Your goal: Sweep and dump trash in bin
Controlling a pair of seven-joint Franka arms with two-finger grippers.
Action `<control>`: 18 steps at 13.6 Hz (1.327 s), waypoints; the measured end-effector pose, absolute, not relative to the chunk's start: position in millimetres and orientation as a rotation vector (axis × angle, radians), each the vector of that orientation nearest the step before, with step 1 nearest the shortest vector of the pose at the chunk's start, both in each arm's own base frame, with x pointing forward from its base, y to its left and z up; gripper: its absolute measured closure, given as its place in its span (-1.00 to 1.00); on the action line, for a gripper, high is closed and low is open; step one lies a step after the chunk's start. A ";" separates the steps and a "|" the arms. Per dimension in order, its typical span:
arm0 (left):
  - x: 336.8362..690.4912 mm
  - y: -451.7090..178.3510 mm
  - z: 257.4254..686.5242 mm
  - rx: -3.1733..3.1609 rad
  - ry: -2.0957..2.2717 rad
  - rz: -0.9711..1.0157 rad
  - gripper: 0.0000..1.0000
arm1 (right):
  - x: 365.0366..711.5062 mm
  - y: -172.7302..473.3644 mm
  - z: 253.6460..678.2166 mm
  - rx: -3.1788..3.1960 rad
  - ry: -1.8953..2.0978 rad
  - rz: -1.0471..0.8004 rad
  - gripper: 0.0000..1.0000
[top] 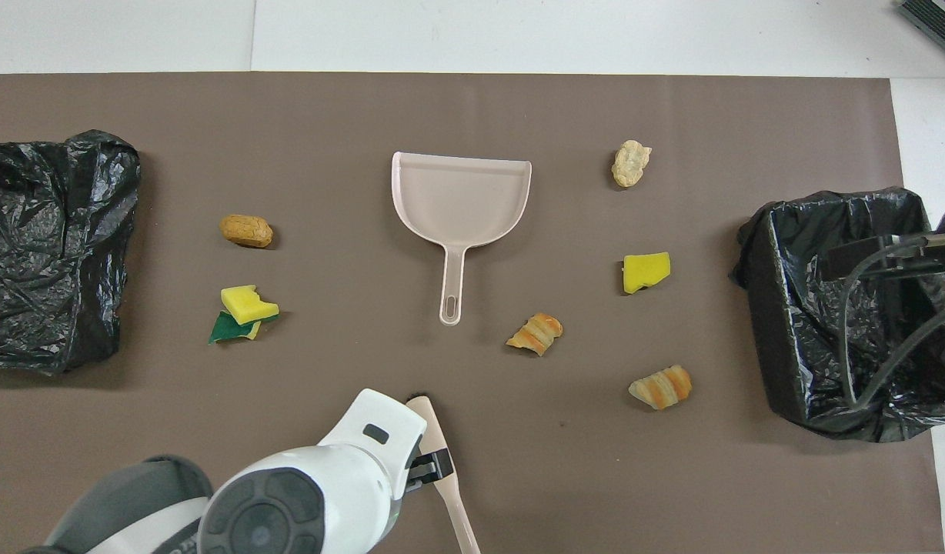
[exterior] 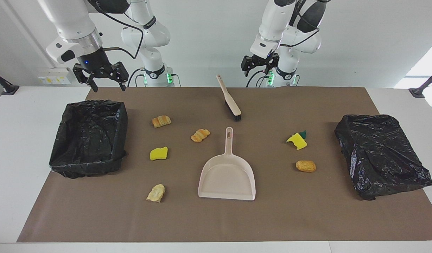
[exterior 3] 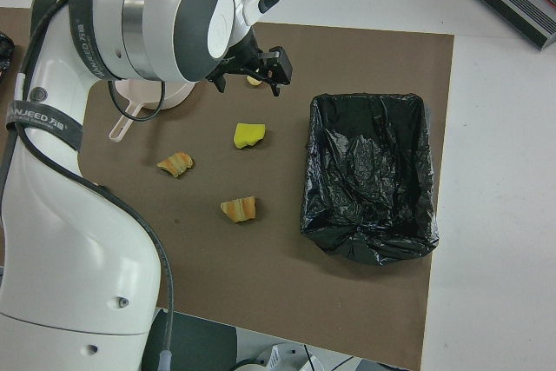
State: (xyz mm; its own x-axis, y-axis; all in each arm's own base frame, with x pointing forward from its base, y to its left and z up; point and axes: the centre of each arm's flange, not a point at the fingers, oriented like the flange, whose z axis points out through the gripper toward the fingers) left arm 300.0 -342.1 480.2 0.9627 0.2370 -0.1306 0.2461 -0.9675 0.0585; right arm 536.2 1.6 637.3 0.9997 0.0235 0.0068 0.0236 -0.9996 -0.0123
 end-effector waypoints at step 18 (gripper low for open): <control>194.5 -423.2 331.9 3.166 0.548 -0.253 -0.54 | 535.4 3.4 636.7 -3.128 -0.042 0.001 -1.00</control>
State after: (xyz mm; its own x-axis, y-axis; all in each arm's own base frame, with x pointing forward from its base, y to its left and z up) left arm 194.5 -423.2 331.9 0.9299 0.3399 -0.1402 0.3271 -0.9389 -0.1068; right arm 535.4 3.4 636.7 0.9996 0.0268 -0.0002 0.0268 -0.9996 -0.0129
